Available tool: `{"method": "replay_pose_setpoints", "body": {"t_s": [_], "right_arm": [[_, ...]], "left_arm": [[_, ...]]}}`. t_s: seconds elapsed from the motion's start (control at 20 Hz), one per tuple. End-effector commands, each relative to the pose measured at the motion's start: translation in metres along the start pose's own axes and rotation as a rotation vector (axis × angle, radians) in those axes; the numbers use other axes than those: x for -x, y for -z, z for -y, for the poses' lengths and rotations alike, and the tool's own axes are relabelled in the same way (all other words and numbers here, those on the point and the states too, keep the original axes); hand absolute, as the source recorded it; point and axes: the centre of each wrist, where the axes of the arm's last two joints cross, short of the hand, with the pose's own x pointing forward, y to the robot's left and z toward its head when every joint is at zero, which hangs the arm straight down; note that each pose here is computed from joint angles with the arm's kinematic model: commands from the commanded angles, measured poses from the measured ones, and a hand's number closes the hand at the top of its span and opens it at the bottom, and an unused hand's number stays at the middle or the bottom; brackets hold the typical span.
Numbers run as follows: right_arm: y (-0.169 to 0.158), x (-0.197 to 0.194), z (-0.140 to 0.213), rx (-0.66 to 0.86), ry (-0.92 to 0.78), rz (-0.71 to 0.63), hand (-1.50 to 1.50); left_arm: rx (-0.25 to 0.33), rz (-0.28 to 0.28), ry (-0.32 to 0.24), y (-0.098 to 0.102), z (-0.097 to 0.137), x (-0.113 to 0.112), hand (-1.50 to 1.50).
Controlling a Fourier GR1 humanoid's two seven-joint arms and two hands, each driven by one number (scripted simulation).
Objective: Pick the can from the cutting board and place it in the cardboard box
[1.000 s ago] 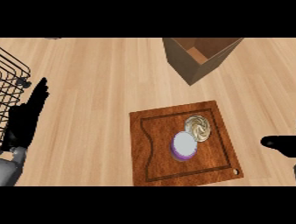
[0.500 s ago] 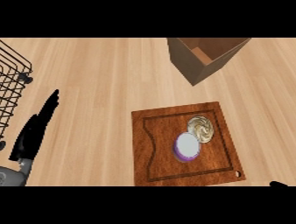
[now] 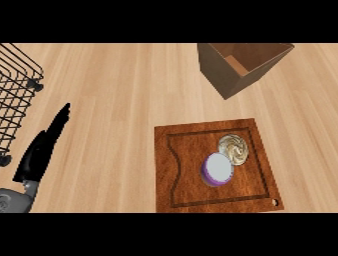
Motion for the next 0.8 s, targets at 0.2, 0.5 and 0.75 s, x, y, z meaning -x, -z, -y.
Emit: {"method": "replay_pose_setpoints", "body": {"t_s": [0.2,0.5,0.75], "right_arm": [[0.01,-0.073,-0.002,-0.127,-0.184,-0.122,-1.5],[0.028,-0.101,-0.035,-0.15,-0.259,-0.222,-1.5],[0.053,-0.102,-0.057,-0.189,-0.287,-0.278,-1.5]], "left_arm": [[0.022,0.014,0.009,0.008,0.011,0.002,0.0],[0.029,0.018,-0.009,0.007,0.02,-0.001,0.0],[0.032,0.018,-0.003,0.018,0.024,-0.001,0.0]]}}
